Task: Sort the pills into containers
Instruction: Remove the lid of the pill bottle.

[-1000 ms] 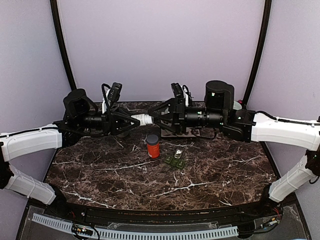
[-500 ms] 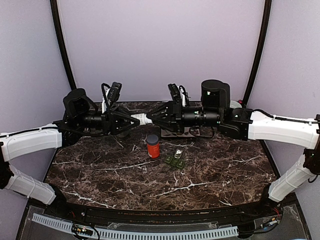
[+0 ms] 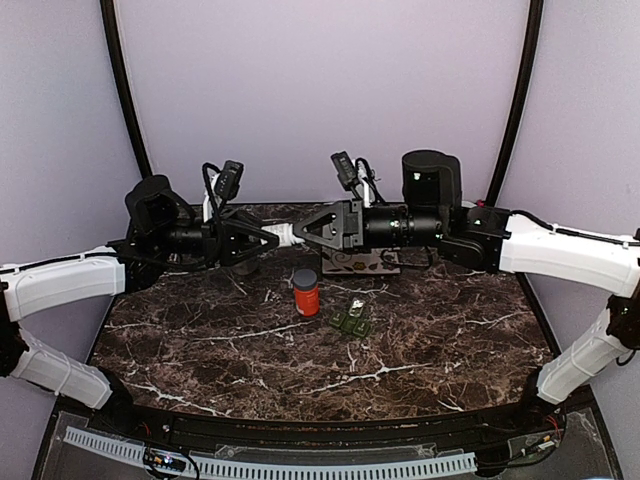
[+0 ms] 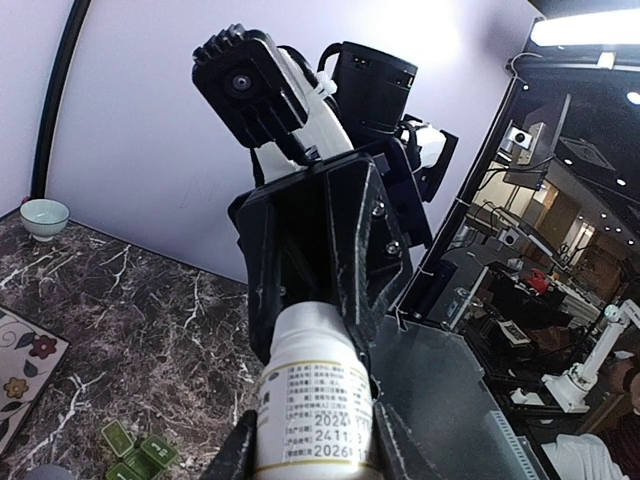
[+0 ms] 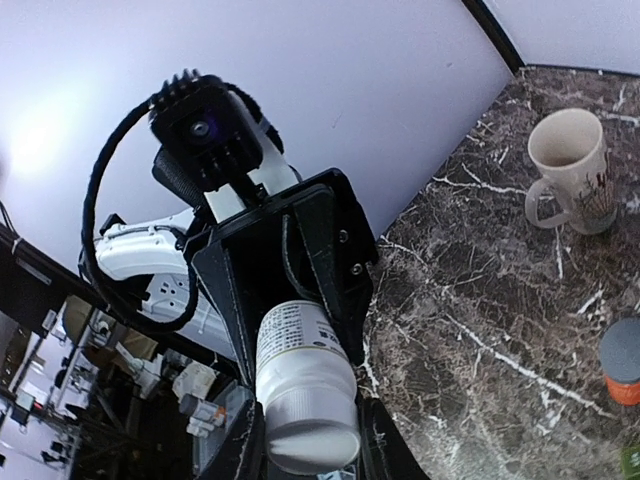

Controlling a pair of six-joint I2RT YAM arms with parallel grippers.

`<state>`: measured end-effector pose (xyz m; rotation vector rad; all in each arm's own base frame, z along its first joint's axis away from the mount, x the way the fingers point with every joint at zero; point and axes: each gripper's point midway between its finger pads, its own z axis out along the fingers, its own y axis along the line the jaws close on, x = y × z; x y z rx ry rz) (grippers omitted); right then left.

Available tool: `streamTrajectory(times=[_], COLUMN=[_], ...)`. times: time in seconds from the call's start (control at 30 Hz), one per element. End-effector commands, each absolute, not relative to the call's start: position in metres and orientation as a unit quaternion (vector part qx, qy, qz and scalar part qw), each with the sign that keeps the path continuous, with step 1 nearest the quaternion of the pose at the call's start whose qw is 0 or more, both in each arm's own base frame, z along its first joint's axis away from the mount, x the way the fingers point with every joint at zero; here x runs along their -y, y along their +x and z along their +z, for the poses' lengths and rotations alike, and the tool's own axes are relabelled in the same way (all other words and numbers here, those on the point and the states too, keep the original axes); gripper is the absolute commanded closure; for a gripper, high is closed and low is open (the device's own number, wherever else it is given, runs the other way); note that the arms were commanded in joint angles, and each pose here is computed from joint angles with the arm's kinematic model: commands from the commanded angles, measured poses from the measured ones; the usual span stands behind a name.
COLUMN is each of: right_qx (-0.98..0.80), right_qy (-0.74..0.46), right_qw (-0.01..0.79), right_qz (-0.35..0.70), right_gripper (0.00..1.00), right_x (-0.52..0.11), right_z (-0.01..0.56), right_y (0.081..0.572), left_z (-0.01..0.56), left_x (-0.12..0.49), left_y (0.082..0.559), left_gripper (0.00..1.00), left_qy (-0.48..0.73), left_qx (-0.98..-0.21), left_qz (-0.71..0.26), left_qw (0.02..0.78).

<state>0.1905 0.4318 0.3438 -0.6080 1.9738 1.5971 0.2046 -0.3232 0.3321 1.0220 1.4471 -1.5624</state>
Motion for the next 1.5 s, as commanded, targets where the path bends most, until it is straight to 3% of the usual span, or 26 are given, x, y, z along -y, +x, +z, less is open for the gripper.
streamTrajectory(times=[0.0,0.53,1.47], right_qx=[-0.665,-0.583,-0.589], right_qy=[-0.35,-0.445,-0.428], right_qw=[0.33,0.442,0.487], right_qz=[0.571,0.516,0.482], right_gripper=[0.97,0.96,0.97], right_x=[-0.431,-0.419,-0.405], right_z=[0.351,0.365,0.366], right_y=[0.166,0.161,0.175], left_z=[0.359,0.371,0.361], left_x=[0.324,0.319,0.318], left_y=[0.199,0.183,0.182], left_gripper=[1.0,1.0,1.0], left_qy=[0.398,0.386,0.378], left_qx=[-0.534,-0.516,-0.518], left_qz=[-0.639,-0.682,-0.688], left_qw=[0.384,0.346,0.341])
